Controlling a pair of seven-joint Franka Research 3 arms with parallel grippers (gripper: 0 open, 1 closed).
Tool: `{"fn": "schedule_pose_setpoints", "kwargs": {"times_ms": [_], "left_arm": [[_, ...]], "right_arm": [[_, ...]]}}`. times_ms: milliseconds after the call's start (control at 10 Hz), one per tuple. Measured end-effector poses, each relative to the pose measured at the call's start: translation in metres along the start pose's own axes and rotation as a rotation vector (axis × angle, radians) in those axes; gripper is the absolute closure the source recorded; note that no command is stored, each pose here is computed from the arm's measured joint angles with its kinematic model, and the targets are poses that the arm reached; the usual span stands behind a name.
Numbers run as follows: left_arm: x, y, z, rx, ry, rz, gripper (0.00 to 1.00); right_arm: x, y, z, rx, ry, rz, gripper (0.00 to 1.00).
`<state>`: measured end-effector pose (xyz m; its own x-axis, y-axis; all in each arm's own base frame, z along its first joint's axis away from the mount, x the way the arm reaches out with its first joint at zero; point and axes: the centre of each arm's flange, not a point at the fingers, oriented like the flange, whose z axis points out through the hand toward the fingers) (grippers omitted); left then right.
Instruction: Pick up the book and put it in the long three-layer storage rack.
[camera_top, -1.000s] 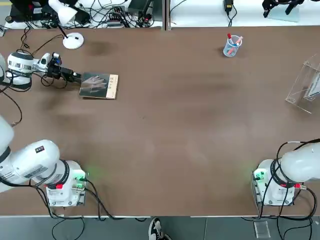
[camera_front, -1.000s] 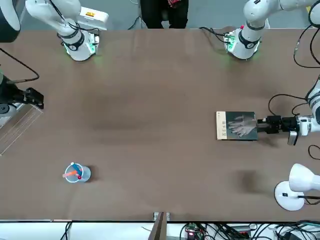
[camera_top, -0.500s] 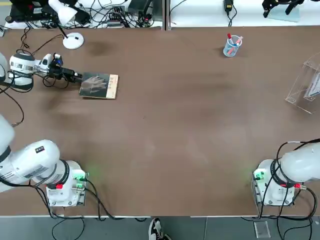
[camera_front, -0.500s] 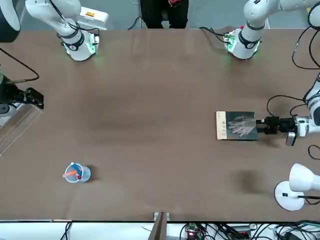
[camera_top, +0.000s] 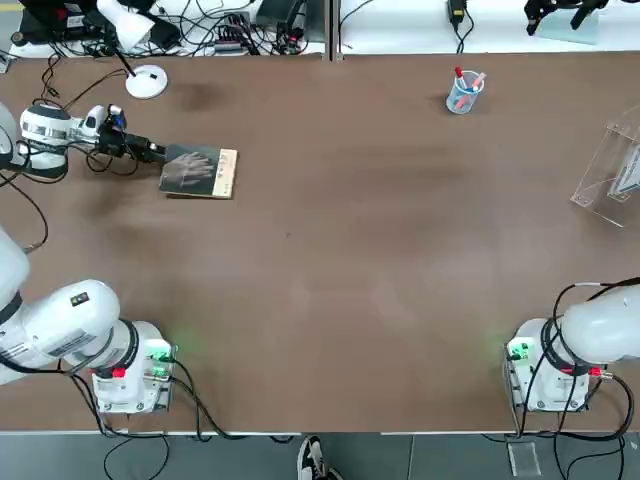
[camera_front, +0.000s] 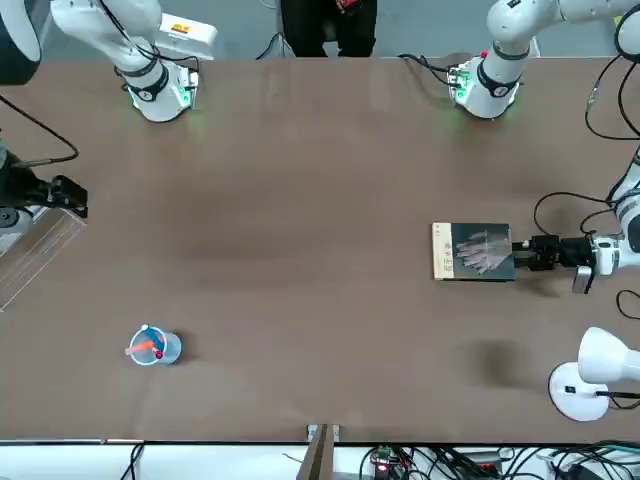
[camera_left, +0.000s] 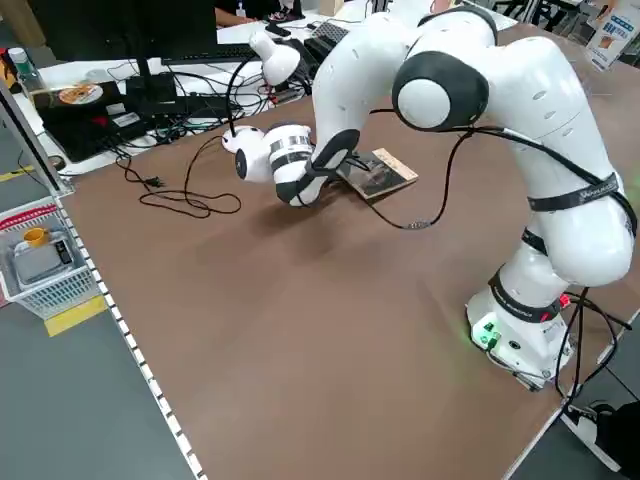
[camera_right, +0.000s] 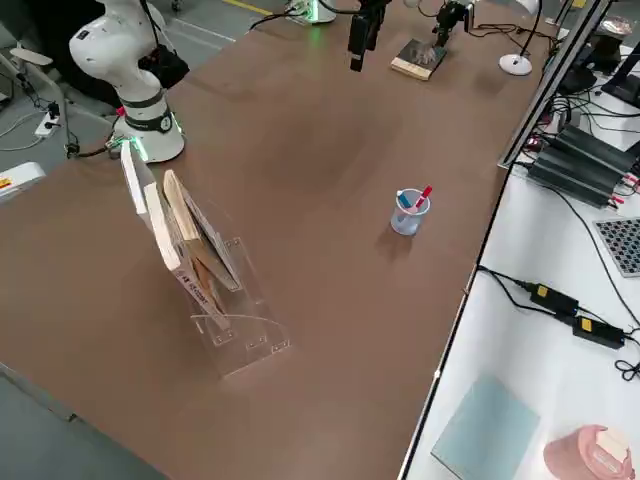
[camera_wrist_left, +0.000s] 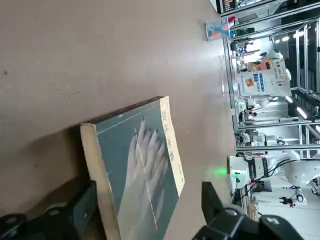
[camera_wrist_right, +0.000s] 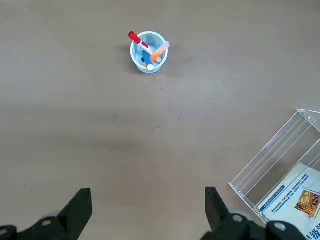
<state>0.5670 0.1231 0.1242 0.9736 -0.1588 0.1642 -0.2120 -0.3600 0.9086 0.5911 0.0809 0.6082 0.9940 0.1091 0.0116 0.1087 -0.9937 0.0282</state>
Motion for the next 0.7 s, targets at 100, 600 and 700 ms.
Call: {"fn": "schedule_pose_setpoints", "kwargs": {"times_ms": [100, 600, 700], "left_arm": [[0.0002, -0.0015, 0.0035, -0.003, 0.0, -0.003, 0.11], [0.002, -0.0113, 0.0115, -0.01, 0.001, -0.01, 0.11], [0.0026, -0.0115, 0.0111, -0.01, 0.002, -0.009, 0.11]], "right_arm": [[0.0, 0.0, 0.0, 0.0, 0.0, 0.0, 0.0], [-0.0001, 0.0, 0.0001, 0.0, -0.001, 0.0, 0.0], [-0.0001, 0.0, 0.0001, 0.0, -0.001, 0.0, 0.0]]}}
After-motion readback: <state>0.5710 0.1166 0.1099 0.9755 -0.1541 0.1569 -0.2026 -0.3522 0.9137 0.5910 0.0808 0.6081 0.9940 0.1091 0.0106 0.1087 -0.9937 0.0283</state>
